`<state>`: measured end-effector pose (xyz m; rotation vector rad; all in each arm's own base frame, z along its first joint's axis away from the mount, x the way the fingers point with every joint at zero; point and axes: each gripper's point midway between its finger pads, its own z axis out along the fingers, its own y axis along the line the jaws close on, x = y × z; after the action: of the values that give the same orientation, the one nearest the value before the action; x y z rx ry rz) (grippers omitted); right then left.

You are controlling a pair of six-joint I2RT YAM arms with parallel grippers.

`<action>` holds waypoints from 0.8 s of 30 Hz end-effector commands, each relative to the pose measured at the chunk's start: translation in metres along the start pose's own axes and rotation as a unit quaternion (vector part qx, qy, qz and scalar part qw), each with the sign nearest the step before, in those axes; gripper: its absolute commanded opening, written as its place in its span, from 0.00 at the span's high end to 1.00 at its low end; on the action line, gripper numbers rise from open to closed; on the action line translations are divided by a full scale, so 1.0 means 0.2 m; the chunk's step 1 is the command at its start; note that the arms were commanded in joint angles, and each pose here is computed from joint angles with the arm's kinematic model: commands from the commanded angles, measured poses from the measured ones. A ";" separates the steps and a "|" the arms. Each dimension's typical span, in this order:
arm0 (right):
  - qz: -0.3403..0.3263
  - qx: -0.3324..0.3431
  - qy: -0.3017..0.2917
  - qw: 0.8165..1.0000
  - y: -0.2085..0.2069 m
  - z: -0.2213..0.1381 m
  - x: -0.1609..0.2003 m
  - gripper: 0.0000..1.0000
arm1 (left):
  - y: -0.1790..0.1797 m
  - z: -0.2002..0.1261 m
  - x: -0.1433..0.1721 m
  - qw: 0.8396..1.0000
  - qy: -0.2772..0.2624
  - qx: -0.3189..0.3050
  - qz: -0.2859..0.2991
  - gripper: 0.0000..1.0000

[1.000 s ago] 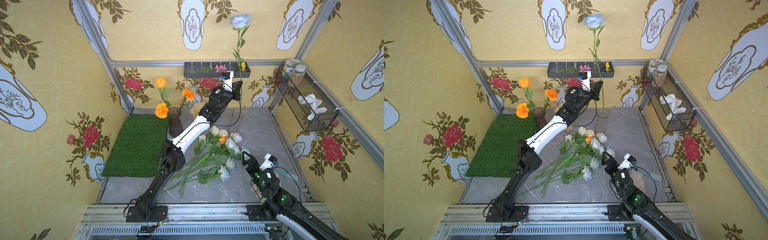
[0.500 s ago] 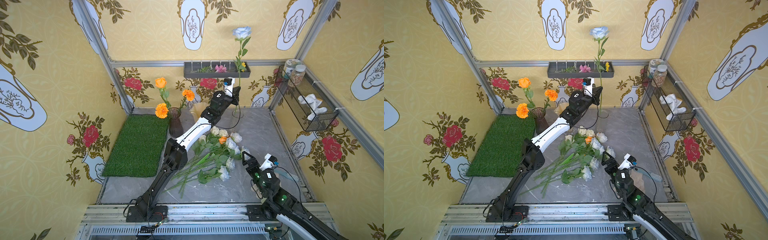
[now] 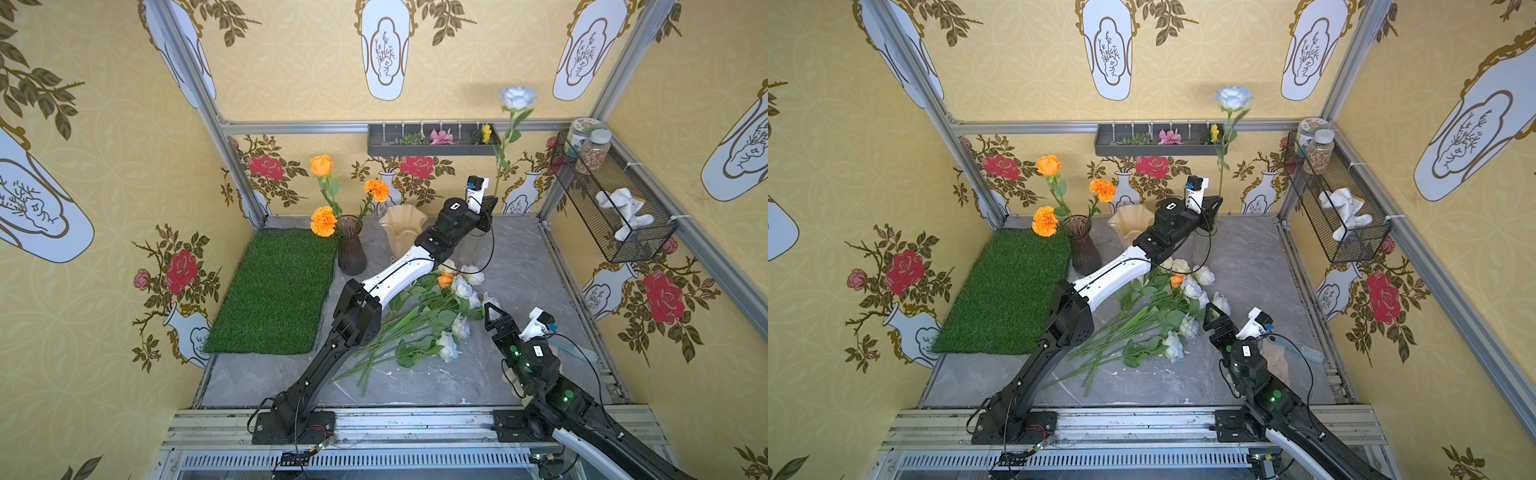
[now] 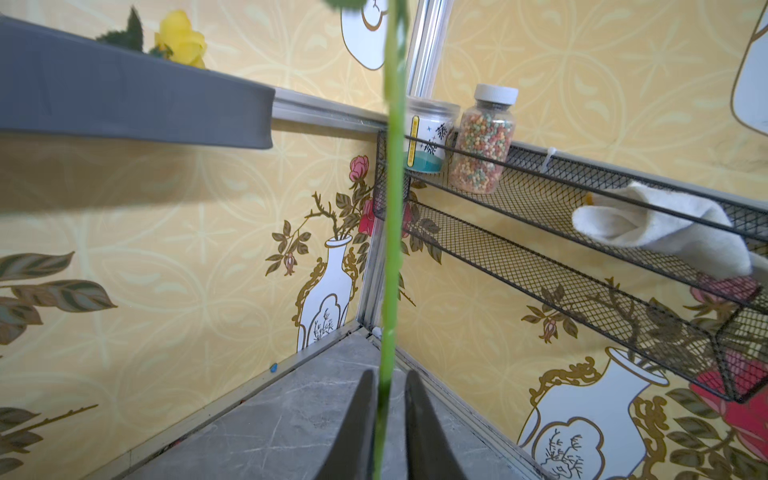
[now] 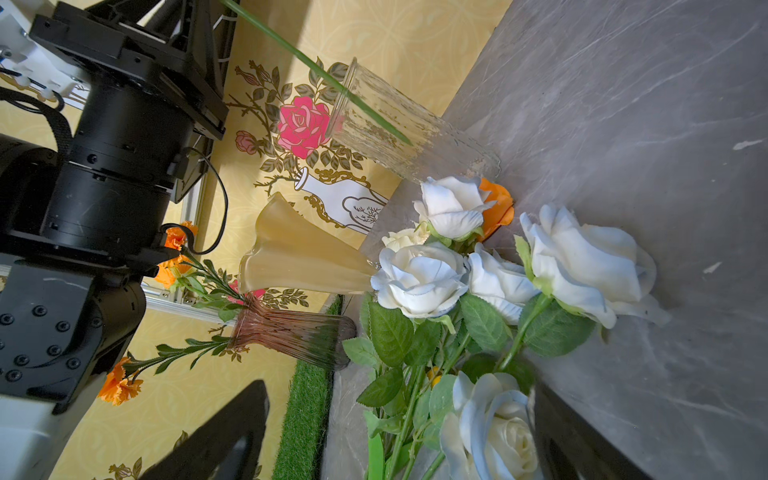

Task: Arrange the flowers in different vases according to their colors
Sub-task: Insert the flower into the vase.

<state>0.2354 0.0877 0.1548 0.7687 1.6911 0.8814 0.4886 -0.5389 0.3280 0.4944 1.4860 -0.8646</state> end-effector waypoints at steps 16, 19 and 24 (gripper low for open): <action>-0.001 -0.012 0.002 1.000 0.05 -0.01 -0.01 0.03 | -0.25 -0.29 -0.32 0.999 -0.031 -0.011 0.028 0.42; -0.004 -0.011 0.006 1.000 0.06 0.00 -0.01 0.03 | -0.29 -0.41 -0.37 0.999 -0.031 -0.016 0.027 0.39; -0.010 -0.003 0.020 1.000 0.06 0.00 0.01 0.03 | -0.31 -0.67 -0.42 0.999 -0.016 -0.038 0.025 0.32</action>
<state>0.2357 0.0930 0.1589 0.7542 1.7225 0.8866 0.3737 -0.4778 0.4057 0.5027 1.4760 -0.8020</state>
